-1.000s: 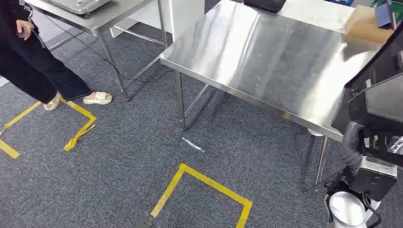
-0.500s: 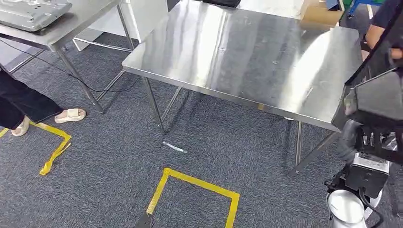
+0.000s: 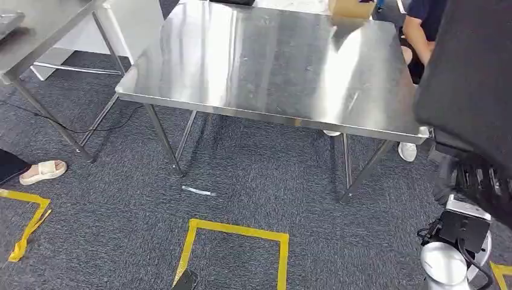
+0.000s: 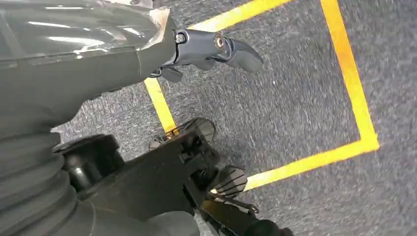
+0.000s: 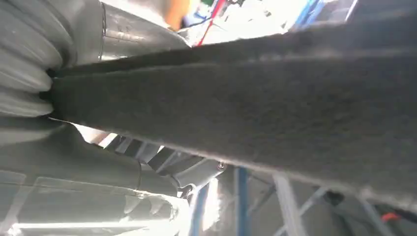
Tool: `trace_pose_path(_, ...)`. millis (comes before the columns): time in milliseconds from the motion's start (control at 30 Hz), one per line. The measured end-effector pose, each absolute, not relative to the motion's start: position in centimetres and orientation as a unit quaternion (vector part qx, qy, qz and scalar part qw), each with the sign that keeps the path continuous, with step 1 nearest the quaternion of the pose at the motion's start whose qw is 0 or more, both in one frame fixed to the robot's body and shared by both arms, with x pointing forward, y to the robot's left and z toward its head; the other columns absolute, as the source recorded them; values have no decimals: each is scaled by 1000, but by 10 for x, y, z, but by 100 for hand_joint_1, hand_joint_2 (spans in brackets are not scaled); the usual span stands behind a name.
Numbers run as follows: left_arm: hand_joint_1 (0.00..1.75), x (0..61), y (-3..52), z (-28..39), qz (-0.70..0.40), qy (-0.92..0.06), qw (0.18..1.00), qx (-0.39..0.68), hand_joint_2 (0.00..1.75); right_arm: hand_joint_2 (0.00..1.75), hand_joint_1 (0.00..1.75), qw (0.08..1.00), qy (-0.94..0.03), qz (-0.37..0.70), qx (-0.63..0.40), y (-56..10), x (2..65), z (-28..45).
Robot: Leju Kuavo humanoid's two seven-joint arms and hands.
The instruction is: Take the parts from the cabinet and place them on the table.
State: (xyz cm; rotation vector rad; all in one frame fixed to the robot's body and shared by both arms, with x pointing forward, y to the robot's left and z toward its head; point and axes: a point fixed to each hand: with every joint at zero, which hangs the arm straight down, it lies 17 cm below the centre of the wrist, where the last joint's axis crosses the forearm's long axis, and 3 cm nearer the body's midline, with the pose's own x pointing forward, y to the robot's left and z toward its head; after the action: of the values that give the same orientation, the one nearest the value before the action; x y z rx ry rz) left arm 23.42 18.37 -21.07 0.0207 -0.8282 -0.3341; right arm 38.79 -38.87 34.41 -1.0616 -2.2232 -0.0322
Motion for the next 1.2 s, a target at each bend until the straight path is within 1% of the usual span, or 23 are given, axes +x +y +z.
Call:
trace_pose_path(500,0,239,181,-208,-160,-406,900,4,175,175,175,332,-846,38,-415,-373,401,339)
trace_pose_path(1200,0,241,184,-207,-150,-410,900,8,175,175,175,336,-849,55,-405,-357,418,336)
